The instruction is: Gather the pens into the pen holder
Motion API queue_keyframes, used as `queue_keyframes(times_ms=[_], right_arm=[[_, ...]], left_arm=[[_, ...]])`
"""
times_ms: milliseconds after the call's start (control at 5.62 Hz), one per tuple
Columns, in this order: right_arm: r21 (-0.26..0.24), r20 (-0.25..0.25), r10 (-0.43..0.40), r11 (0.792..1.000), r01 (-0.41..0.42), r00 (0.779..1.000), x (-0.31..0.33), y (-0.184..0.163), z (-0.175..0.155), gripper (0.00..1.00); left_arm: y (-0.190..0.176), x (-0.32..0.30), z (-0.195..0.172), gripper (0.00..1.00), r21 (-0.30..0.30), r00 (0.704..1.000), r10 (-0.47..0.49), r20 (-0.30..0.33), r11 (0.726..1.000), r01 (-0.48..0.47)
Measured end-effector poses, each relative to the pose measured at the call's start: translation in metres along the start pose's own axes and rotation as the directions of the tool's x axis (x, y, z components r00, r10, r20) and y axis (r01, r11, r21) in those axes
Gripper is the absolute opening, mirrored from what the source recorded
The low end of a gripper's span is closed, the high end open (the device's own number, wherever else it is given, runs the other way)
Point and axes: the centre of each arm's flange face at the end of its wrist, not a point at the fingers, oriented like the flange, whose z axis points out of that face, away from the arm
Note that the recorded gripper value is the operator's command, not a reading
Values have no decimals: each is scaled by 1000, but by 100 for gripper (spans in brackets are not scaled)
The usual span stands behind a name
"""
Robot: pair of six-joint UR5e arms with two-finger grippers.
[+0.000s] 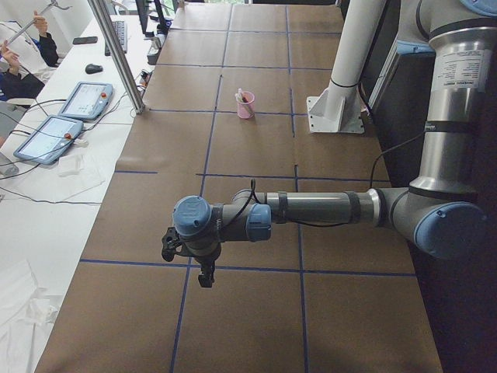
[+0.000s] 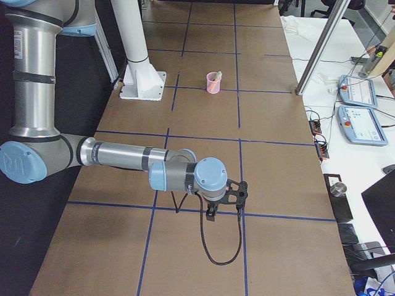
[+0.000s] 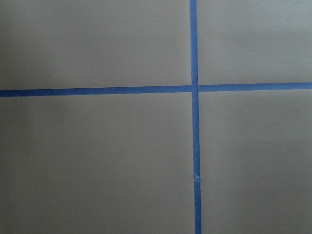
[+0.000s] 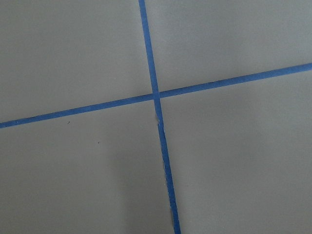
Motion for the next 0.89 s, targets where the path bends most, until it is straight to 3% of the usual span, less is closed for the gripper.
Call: queue_keyframes(times_ms=[890], right_arm=[[0,-2,2,1000,-2,1000,0,0,0,100]], left_arm=[[1,-3,-1,100,2,1000,-4,7,1000,4]])
